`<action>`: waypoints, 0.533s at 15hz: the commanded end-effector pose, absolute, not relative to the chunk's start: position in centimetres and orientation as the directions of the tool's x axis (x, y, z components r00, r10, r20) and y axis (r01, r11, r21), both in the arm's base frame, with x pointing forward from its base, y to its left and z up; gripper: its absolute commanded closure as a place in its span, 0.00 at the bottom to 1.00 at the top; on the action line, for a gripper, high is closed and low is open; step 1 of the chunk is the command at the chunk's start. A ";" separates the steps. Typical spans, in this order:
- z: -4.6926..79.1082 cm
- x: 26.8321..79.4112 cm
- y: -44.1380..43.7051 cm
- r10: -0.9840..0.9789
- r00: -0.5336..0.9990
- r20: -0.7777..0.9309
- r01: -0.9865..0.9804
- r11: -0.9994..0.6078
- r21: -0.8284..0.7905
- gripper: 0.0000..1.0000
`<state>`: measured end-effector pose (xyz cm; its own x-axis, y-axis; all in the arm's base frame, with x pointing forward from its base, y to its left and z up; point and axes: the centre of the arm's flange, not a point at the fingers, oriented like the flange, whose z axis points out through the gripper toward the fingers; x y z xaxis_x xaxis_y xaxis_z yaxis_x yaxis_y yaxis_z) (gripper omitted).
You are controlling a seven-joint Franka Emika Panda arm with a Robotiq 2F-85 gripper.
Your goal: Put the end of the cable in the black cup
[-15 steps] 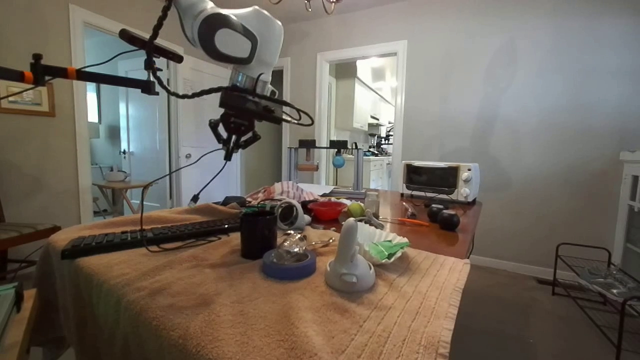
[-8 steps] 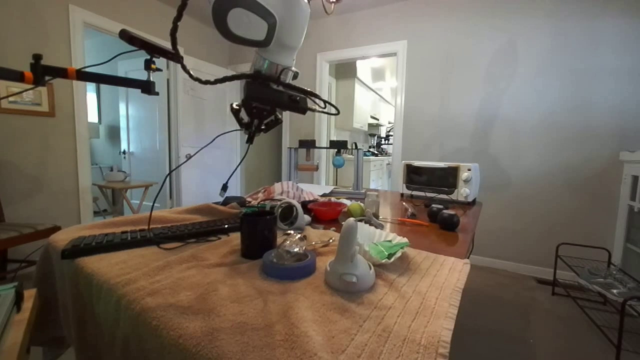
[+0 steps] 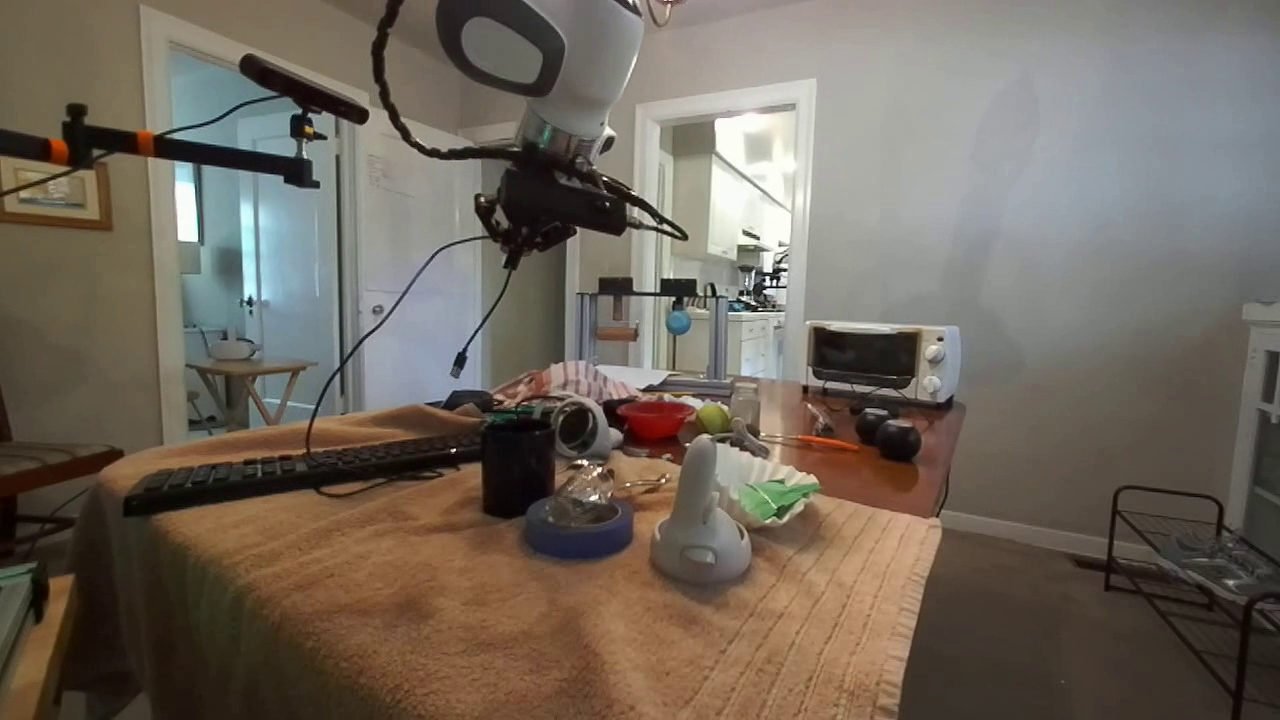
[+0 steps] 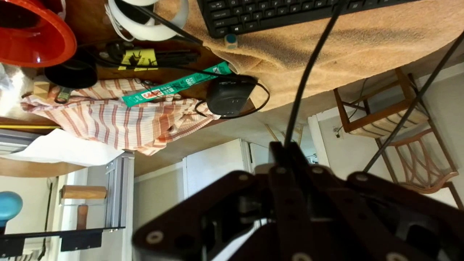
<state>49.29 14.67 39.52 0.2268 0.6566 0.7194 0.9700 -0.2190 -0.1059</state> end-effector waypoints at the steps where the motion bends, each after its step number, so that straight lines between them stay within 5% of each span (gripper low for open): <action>1: 37.9 51.0 14.7 0.626 0.160 0.763 0.980 -0.194 -0.046 0.99; 8: 35.2 53.9 13.0 0.622 0.089 0.778 0.973 -0.221 0.065 0.99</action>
<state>52.15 13.52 36.91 0.1204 0.6179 0.7769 0.9766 -0.2142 0.0190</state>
